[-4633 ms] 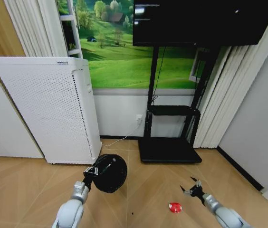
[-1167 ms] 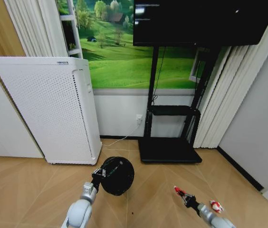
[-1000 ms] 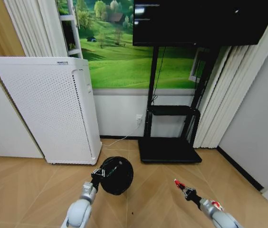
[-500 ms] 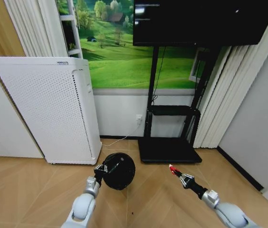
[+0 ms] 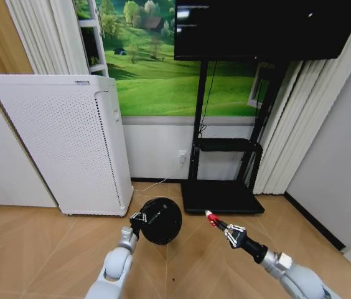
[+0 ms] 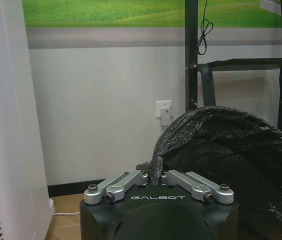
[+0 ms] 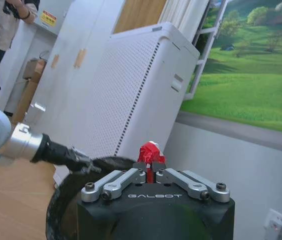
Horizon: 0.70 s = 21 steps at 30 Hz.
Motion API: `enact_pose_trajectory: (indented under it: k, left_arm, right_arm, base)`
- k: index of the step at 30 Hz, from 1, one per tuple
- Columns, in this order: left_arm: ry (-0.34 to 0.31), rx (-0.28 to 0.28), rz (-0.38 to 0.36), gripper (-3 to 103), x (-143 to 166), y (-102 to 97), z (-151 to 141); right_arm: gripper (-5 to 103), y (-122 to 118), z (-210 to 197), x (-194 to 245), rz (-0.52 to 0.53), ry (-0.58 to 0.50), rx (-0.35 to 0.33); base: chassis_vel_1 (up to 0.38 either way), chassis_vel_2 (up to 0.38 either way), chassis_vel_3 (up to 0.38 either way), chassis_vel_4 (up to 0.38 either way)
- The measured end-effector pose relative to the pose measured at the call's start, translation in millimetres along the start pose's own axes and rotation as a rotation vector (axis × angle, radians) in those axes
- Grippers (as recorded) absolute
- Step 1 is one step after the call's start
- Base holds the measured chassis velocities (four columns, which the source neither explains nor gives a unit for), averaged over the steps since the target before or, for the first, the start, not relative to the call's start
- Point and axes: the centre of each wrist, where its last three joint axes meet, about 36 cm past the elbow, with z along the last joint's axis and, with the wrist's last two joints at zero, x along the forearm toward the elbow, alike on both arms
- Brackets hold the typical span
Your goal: Pick up the trash bin and place the garbage on the floor into it.
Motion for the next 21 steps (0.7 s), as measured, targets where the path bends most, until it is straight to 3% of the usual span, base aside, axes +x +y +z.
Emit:
enact_pose_trajectory:
  k: [12,21]
  left_arm:
    - [0.023,0.008,0.064,4,3,-32.8,8]
    - [0.040,0.006,0.097,4,-2,-52.4,15]
  right_arm:
    - [5,8,14,-30,-0.002,0.009,-0.036]
    - [5,34,44,-51,-0.016,0.009,-0.090]
  base:
    - [0.000,0.000,0.000,0.000]
    - [0.000,0.000,0.000,0.000]
